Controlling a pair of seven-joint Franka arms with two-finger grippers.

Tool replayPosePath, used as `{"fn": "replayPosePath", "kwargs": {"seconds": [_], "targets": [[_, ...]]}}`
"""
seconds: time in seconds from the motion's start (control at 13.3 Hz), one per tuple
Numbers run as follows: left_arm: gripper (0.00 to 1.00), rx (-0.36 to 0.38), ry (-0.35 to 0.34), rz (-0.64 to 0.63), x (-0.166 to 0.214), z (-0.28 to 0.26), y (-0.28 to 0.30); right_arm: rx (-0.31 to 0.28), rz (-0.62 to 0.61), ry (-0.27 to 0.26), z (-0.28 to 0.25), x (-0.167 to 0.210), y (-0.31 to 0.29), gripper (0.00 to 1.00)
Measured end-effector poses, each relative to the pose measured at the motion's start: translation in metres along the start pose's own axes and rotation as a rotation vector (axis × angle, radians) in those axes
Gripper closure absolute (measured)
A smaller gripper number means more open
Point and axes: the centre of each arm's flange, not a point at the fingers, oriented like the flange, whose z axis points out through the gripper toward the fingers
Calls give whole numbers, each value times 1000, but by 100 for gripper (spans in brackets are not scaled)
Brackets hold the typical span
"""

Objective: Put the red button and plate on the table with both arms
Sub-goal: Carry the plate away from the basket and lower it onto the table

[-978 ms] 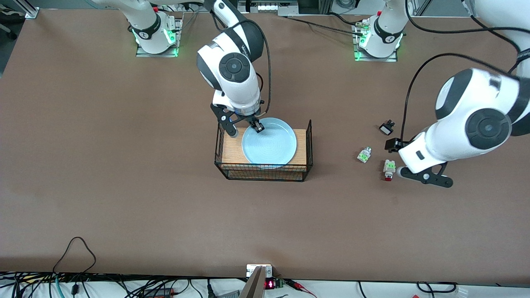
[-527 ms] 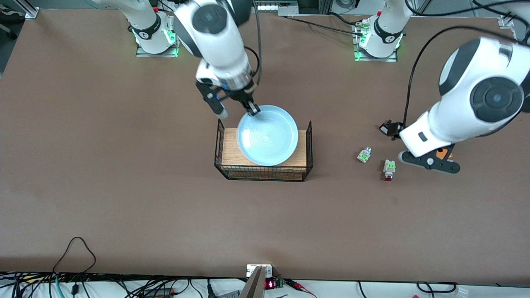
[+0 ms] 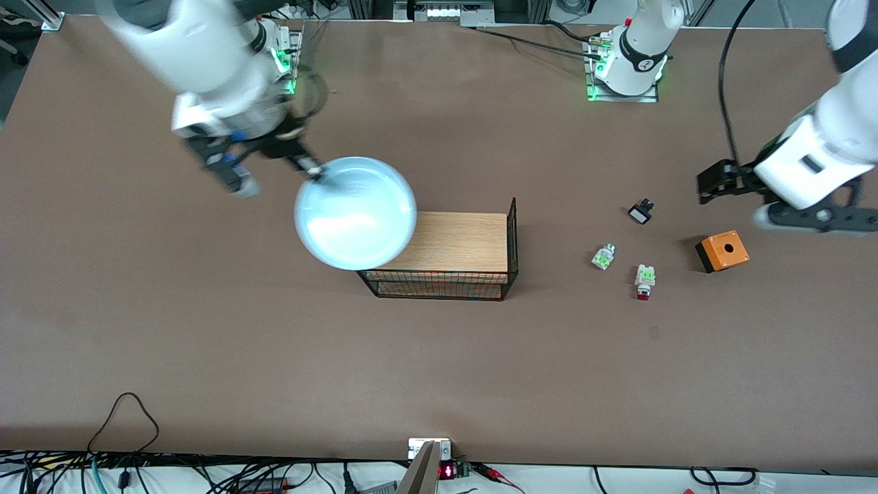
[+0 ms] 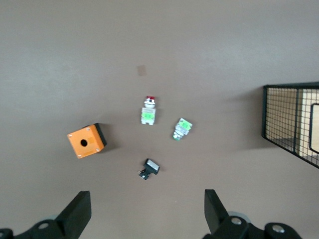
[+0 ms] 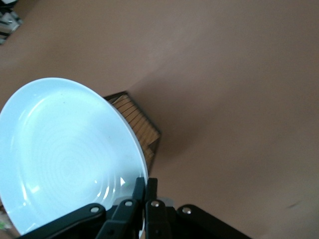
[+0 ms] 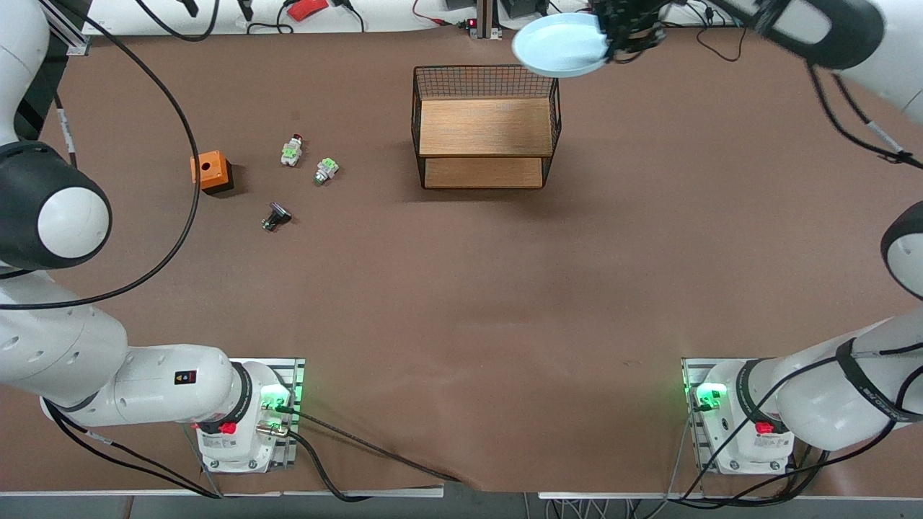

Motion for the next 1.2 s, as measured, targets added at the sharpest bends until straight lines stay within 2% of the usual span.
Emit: {"fn": "replayPosePath", "kwargs": {"seconds": [0.3,0.45,0.6,0.83,1.13,1.2], "targets": [[0,28,17,-58,-30,-1,-30,-61,-207,-72,13,120,95,97],[0,30,34,-82,-43,0,-48,-75,-310,-123,39,160,142,97],[0,31,28,-92,-49,3,-54,-64,-382,-136,74,189,179,97],[0,31,23,-90,-50,5,-53,-43,-465,-99,140,207,214,97],[0,31,23,-84,-51,5,-50,-29,-578,-4,220,202,249,97],[0,31,19,-84,-51,5,-50,-32,-610,4,235,199,259,97]]}}
